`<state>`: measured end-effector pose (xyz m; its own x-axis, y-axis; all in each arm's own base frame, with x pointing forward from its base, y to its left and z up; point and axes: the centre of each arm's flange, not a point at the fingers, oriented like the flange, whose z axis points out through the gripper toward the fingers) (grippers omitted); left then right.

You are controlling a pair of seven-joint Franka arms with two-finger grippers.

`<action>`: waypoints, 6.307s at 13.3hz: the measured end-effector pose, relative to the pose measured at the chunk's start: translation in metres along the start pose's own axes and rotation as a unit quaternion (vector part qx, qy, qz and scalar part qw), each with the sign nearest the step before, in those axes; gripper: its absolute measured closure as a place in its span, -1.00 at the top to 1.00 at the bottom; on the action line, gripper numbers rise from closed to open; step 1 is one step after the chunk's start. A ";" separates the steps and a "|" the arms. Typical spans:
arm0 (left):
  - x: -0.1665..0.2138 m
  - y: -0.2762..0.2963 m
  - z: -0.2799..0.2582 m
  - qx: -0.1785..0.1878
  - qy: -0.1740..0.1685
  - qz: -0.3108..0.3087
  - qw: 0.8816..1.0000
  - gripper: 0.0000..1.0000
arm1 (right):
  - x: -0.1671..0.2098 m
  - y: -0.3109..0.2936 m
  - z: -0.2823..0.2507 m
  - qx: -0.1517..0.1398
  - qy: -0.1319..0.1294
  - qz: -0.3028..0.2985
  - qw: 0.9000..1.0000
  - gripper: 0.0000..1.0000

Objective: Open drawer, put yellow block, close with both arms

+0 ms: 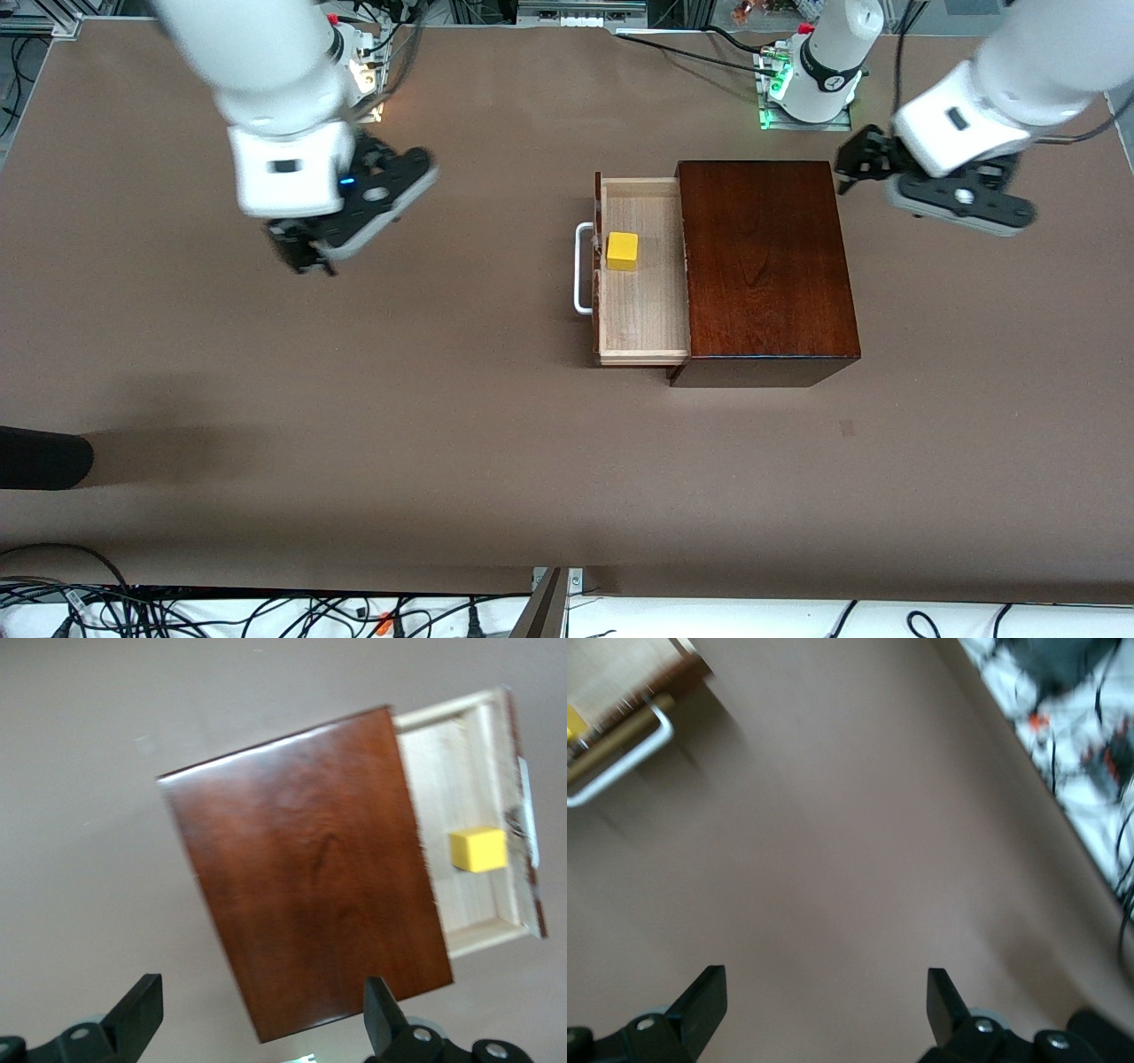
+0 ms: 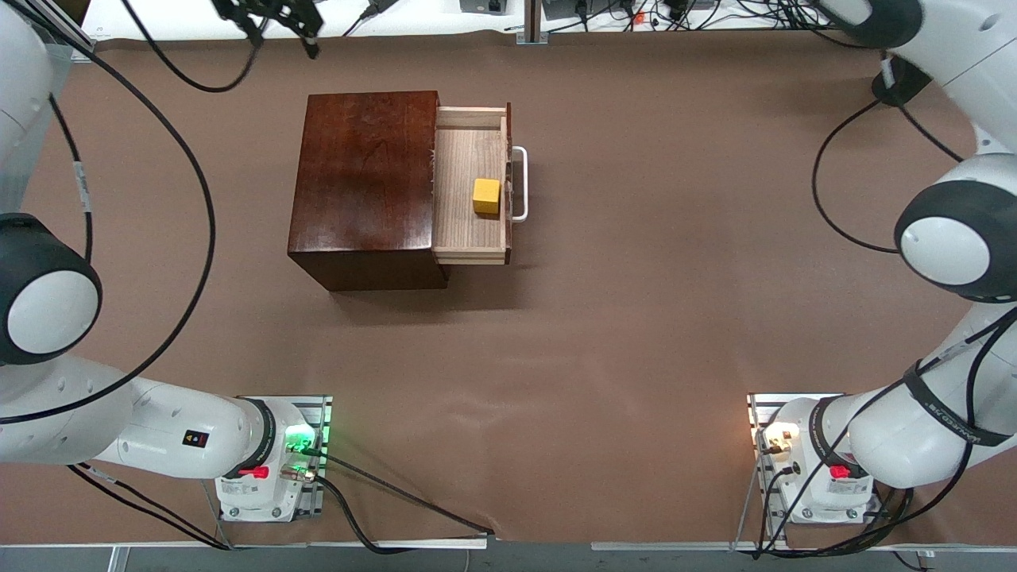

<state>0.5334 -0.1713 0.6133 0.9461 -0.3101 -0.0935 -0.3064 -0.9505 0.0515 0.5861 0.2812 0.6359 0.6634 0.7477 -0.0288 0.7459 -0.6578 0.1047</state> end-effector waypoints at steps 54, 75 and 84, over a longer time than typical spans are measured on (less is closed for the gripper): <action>0.089 0.270 0.304 0.127 -0.162 0.609 0.766 1.00 | -0.215 0.154 0.047 0.066 -0.003 0.341 0.938 1.00; 0.083 0.229 0.284 0.157 -0.163 0.550 0.804 1.00 | -0.217 0.156 0.048 0.067 -0.004 0.343 0.937 1.00; 0.062 0.288 0.150 0.140 -0.025 0.291 0.946 1.00 | -0.219 0.156 0.048 0.068 -0.006 0.344 0.937 1.00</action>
<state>0.4882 -0.4671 0.4736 0.6046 -0.7766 -0.1773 -0.7963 -0.5841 -0.1571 0.5604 0.0107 0.6104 0.9897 0.1426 -0.0129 0.1423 -0.9895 -0.0242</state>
